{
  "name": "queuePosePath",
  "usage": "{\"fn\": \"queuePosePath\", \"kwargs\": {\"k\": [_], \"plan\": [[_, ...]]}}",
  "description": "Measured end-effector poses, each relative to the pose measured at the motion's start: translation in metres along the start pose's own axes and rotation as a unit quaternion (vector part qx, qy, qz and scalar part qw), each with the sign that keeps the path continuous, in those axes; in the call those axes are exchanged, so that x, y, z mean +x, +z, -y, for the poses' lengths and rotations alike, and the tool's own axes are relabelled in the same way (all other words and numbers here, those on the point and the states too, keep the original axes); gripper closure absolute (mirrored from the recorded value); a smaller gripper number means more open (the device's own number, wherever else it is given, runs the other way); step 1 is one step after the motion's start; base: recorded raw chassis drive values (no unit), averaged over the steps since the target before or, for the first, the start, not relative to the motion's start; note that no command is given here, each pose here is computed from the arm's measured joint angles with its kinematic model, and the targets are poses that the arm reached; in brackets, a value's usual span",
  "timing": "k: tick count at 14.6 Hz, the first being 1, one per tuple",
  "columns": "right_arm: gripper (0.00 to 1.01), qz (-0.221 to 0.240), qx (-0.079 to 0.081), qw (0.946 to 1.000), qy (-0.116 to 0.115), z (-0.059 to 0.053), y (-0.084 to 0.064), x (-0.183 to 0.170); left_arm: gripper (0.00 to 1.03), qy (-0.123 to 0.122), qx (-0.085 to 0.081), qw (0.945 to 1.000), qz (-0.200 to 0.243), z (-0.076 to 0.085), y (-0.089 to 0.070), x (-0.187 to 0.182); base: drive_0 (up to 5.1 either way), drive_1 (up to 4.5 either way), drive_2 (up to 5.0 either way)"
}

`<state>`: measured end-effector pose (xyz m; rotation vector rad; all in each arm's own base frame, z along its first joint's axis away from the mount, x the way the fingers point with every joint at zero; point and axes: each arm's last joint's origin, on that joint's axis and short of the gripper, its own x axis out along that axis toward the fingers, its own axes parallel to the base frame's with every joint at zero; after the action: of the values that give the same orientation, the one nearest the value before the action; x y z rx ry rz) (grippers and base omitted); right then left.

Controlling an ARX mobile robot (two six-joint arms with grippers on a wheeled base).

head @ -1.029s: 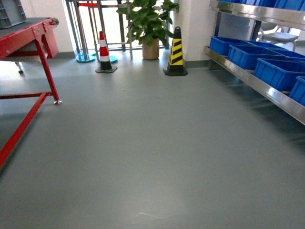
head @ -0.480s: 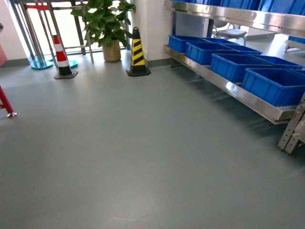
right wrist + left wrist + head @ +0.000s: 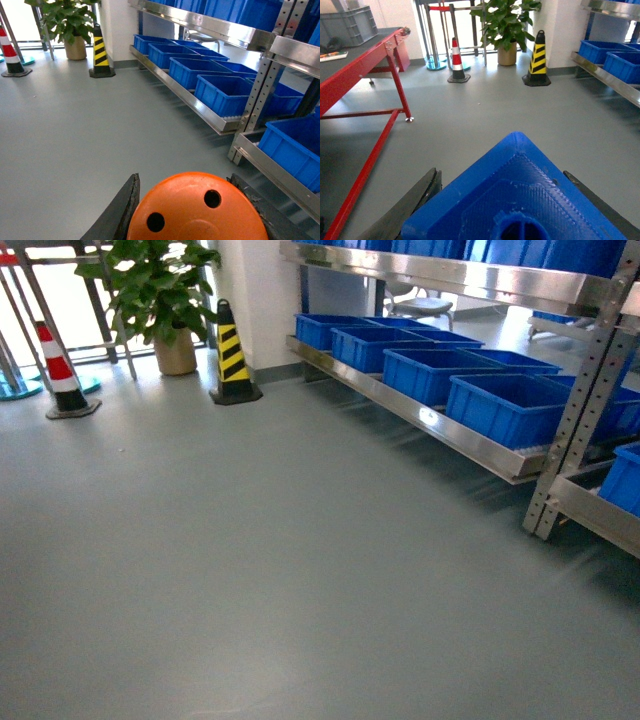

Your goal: Sort blue parts and orange caps into right shelf containers

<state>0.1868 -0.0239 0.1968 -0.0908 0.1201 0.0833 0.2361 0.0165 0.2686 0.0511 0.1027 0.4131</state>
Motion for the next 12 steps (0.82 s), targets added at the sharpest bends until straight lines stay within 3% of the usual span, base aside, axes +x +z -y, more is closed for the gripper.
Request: {"fn": "queuePosePath", "kwargs": {"k": [12], "plan": [[0.57,0.0,0.0,1.0,0.0,0.0,0.0,0.0,0.41,0.0,0.0,1.0,0.0,-0.0002,0.0,0.0001,-1.6,-1.63,-1.6]]}}
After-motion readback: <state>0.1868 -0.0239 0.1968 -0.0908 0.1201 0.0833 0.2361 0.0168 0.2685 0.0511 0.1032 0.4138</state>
